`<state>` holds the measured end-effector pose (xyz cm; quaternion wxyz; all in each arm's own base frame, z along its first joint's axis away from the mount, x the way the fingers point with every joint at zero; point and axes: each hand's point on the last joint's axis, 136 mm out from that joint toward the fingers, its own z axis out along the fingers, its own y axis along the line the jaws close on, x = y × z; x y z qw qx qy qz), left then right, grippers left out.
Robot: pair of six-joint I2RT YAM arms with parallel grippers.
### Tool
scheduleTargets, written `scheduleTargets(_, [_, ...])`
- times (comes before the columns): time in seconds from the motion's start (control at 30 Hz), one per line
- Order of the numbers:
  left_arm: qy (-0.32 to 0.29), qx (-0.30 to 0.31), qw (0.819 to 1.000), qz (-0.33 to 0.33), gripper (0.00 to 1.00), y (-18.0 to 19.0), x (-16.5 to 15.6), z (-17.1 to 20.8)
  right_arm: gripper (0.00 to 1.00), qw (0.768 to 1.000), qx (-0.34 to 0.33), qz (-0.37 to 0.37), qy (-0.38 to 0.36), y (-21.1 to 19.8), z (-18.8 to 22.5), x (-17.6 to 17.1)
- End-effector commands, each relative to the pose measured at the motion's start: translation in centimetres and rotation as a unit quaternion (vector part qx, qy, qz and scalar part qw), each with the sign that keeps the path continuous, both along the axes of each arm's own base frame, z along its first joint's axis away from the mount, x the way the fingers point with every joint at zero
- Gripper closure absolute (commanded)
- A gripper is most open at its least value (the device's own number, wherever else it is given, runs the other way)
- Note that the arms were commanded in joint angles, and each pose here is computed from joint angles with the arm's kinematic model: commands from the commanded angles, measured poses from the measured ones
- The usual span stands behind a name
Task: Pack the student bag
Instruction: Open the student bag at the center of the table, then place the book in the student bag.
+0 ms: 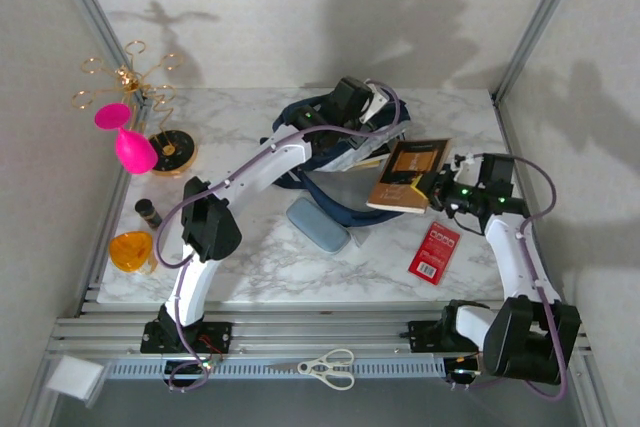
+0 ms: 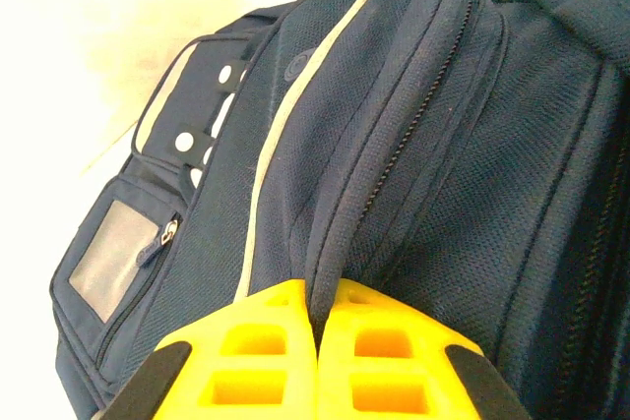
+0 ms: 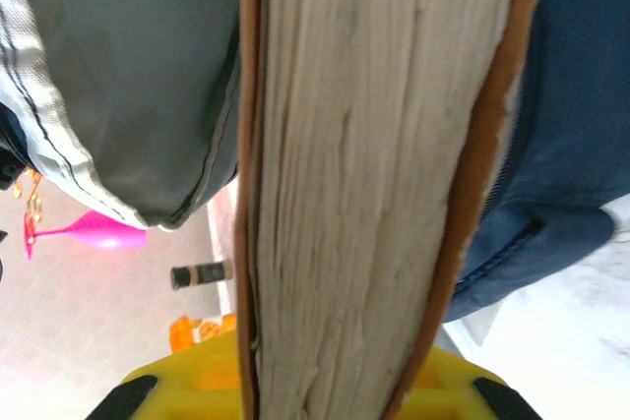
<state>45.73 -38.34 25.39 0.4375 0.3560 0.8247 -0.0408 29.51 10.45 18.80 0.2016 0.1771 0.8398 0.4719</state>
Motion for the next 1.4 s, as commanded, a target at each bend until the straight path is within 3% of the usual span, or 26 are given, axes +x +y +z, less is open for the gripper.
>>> scheduleTargets(0.0, [-0.060, -0.043, 0.997, 0.014, 1.00, 1.5, -0.7, 7.4, 1.00, 0.995, 0.059, 0.046, -0.061, 2.9, 2.1, 1.5])
scheduleTargets(0.3, [-0.073, -0.069, 0.995, 0.016, 1.00, 2.1, -1.3, 9.6, 1.00, 0.984, 0.081, 0.126, -0.093, 8.1, 0.0, 7.9])
scheduleTargets(0.47, [-0.080, -0.066, 0.994, 0.029, 1.00, 2.8, -1.2, 9.7, 0.92, 0.981, 0.070, 0.167, -0.067, 9.8, -3.8, 11.4])
scheduleTargets(0.63, [-0.079, -0.067, 0.994, 0.034, 1.00, 3.2, -1.0, 9.4, 0.71, 0.986, 0.013, 0.156, -0.050, 9.4, -7.1, 14.4])
scheduleTargets(0.73, [-0.078, -0.069, 0.994, 0.040, 1.00, 3.5, -0.8, 9.2, 0.52, 0.990, -0.041, 0.134, -0.031, 8.1, -8.9, 15.3])
scheduleTargets(0.93, [-0.077, -0.074, 0.993, 0.044, 1.00, 4.0, -0.6, 9.1, 0.33, 0.986, -0.139, 0.095, 0.001, 5.7, -9.8, 11.9])
scheduleTargets(1.17, [-0.073, -0.088, 0.993, 0.036, 1.00, 3.6, -0.7, 9.2, 0.36, 0.975, -0.208, 0.065, 0.031, 4.3, -11.0, 7.1])
scheduleTargets(1.37, [-0.067, -0.095, 0.993, 0.028, 1.00, 3.2, -0.9, 9.2, 0.55, 0.975, -0.216, 0.050, 0.033, 5.5, -12.4, 5.8])
